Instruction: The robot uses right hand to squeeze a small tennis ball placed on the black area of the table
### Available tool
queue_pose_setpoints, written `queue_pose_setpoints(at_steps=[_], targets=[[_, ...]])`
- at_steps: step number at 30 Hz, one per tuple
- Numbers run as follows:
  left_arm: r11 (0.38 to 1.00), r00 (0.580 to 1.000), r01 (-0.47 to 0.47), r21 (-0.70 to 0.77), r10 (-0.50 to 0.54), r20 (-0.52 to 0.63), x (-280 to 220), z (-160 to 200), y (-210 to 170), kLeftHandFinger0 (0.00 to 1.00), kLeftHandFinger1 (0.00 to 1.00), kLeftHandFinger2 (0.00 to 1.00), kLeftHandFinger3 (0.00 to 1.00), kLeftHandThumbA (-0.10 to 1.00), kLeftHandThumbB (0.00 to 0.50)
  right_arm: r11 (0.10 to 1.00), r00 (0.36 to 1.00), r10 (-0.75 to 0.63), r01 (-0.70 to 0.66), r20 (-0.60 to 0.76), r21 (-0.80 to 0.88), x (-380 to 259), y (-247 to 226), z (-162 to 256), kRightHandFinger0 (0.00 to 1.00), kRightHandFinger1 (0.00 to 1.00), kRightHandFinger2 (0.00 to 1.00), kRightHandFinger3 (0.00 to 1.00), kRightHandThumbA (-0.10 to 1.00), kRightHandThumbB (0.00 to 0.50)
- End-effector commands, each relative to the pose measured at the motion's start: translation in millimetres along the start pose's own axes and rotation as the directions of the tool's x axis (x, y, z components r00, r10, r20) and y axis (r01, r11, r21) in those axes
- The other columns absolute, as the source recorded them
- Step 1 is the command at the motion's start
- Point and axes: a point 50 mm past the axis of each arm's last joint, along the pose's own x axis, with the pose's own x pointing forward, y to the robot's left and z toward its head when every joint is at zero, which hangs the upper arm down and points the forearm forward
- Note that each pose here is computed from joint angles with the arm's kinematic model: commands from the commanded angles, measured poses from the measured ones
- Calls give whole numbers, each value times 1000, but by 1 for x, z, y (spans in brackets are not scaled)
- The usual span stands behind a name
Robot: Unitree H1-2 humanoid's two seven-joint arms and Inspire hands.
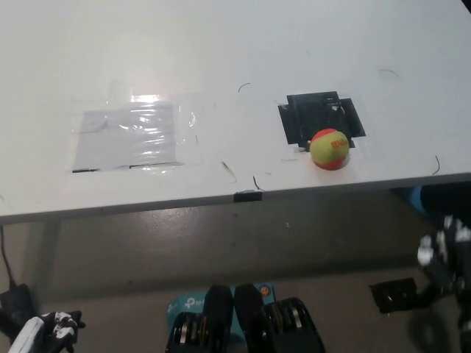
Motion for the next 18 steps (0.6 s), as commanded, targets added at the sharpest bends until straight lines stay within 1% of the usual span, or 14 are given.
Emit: queue_pose_setpoints(at_steps=[1,3,5,6,9,10,11,12,13,14,15,16,17,18], targets=[[1000,999,-2,25,1,50,-1,5,10,0,22,222,410,633,438,997,968,-66,75,241,-30,40,-19,63,31,27,206,725,-49,171],[1000,999,-2,24,1,48,-1,7,10,6,22,213,411,624,435,997,955,-66,77,290,-27,55,-22,92,40,42,247,728,18,174],[1000,999,-1,20,0,48,-1,7,10,8,21,202,420,626,444,996,936,-63,79,347,-33,68,-23,115,0,0,191,703,110,190],[1000,999,-3,23,2,48,-2,8,10,16,33,222,433,621,425,997,927,-63,78,371,-27,73,-21,126,0,0,171,690,95,203],[1000,999,4,26,-5,53,0,9,12,2,28,233,407,616,420,996,919,-37,63,393,-55,81,-17,143,0,0,174,713,115,215],[1000,998,12,29,-13,58,0,9,13,0,17,222,384,638,440,992,929,79,-40,361,-116,88,-13,153,7,50,343,902,224,214],[1000,998,13,28,-14,61,2,9,13,0,12,220,377,636,443,984,932,141,-96,333,-148,92,-12,157,78,129,467,1000,267,237],[1000,998,11,13,-12,59,2,9,13,0,2,202,370,616,448,976,932,176,-123,317,-181,94,-10,160,127,195,538,1000,277,261],[1000,998,13,12,-14,56,3,9,13,0,0,189,360,622,458,966,932,208,-148,296,-212,97,-7,163,273,376,683,1000,308,297],[1000,999,12,15,-13,51,3,9,13,0,0,186,358,626,459,956,931,237,-172,278,-239,100,-3,166,333,461,728,1000,317,311],[1000,998,15,18,-16,53,4,10,14,0,0,184,356,627,459,956,932,236,-171,274,-240,99,-4,166,338,467,730,1000,318,313],[1000,998,16,15,-17,52,4,10,14,0,0,171,367,625,458,938,923,272,-192,271,-288,104,5,166,615,741,833,1000,360,325],[1000,999,16,23,-17,44,5,11,13,0,3,195,375,646,477,926,924,292,-209,246,-313,109,11,165,786,886,899,1000,348,339],[1000,999,16,24,-17,43,5,11,13,0,3,197,377,648,477,924,924,295,-212,241,-317,110,12,165,800,895,903,1000,347,339]])
